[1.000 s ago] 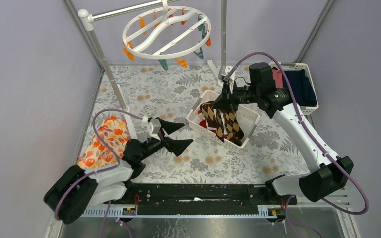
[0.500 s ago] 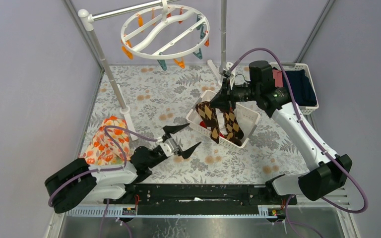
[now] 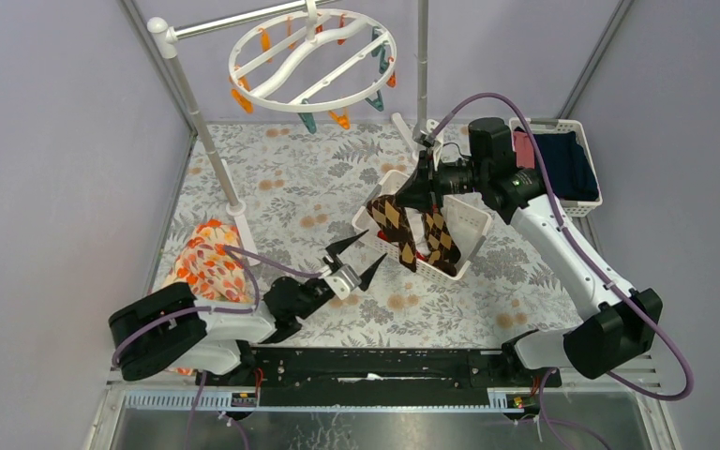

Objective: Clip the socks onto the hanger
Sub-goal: Pick up the sock from the bin.

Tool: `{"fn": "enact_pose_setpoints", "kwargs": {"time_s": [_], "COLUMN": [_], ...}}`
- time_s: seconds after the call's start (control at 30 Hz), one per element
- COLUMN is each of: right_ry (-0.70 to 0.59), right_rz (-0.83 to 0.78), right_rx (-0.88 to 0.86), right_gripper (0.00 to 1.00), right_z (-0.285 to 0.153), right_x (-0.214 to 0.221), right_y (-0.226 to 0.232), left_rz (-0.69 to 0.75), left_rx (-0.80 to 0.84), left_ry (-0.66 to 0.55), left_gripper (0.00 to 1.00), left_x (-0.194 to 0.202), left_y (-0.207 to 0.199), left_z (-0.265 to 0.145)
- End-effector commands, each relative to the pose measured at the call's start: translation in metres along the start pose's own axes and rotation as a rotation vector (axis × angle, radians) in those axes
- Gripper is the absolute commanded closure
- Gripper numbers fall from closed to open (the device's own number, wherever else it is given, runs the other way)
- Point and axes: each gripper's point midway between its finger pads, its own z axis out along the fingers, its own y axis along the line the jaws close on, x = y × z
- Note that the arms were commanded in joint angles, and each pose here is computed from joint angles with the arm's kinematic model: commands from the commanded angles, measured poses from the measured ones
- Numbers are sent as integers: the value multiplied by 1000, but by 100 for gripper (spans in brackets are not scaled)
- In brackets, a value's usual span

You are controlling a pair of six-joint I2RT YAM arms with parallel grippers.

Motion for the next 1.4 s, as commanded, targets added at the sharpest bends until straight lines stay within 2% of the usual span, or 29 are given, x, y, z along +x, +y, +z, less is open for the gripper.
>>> {"fn": "enact_pose_setpoints", "kwargs": {"time_s": [0.0, 0.17, 0.3, 0.47, 0.73, 1.13, 1.17, 1.33, 1.37], "right_ry": [-28, -31, -32, -35, -44, -49, -50, -48, -47], "right_rz": [-3, -5, -5, -3, 4, 6, 5, 2, 1], "right_rx": [-41, -36, -33, -33, -31, -31, -31, -25, -23], "right_gripper": [100, 100, 100, 100, 100, 100, 100, 100, 100], "right_z": [3, 2, 2, 2, 2, 1, 1, 0, 0], "right_x": [-7, -8, -7, -7, -8, -7, -7, -5, -5], "right_y": [7, 8, 7, 8, 9, 10, 10, 11, 11], "left_rz": [58, 156, 180, 186, 182, 284, 297, 316, 308], "left_rx": [-82, -178, -235, -278, -284, -305, -313, -338, -345], "left_ry": [-64, -5, 45, 52, 50, 79, 90, 118, 115], "left_gripper": [35, 37, 44, 46, 46, 49, 53, 94, 100], "left_x": [-18, -9, -7, -16, -27, -24, -22, -18, -20], "left_y": [8, 6, 2, 5, -3, -9, -9, -6, -4], "left_z": [13, 16, 18, 18, 15, 40, 42, 43, 42]}}
